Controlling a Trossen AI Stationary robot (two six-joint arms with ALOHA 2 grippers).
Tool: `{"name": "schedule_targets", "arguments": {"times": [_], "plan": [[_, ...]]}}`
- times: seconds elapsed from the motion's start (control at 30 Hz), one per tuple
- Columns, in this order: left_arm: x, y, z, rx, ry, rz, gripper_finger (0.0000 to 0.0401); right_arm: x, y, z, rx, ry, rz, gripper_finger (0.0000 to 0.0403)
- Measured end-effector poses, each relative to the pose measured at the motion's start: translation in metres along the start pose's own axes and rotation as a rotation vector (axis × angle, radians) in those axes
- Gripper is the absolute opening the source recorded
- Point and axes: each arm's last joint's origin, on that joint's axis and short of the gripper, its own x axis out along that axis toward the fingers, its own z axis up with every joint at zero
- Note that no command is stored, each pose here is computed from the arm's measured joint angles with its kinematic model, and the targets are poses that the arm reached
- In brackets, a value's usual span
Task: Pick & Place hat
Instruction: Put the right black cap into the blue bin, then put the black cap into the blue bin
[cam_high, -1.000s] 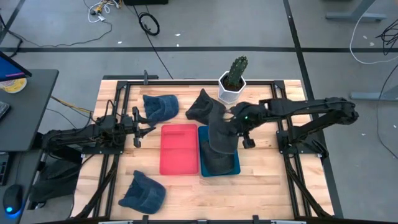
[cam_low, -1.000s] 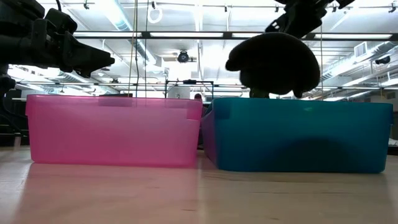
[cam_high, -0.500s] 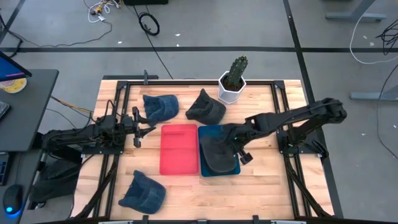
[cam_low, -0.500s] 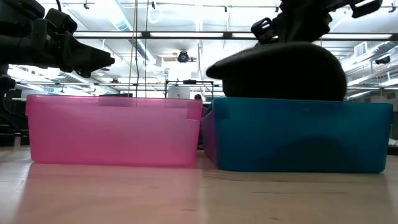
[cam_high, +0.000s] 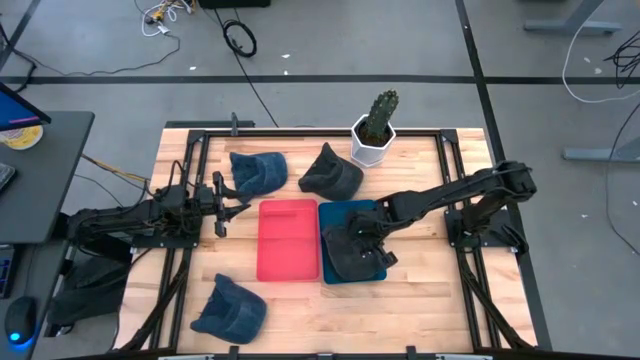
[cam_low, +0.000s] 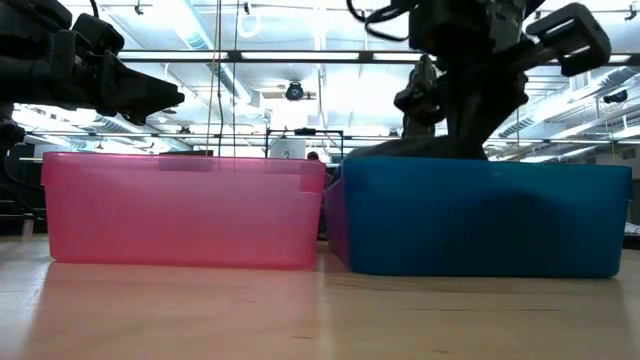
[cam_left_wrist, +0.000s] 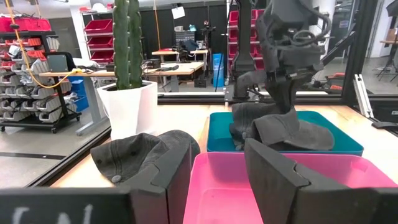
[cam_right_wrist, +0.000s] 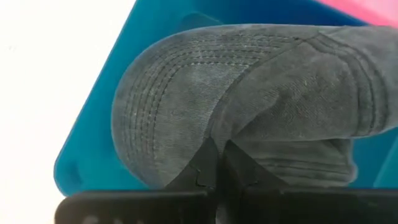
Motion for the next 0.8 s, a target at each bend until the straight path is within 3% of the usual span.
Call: {"name": "schedule_targets", "arguments": {"times": [0.4,0.8], "plan": [[0.000,0.000,0.000,0.000,0.000,0.000,0.0156,0.012,-0.004,0.002,0.105,0.001,0.003,0.0042],[0.000,0.000,0.000,0.000,0.000,0.000,0.0156,-0.017,0.002,0.002,0.170,-0.059,-0.042,0.0162]]}}
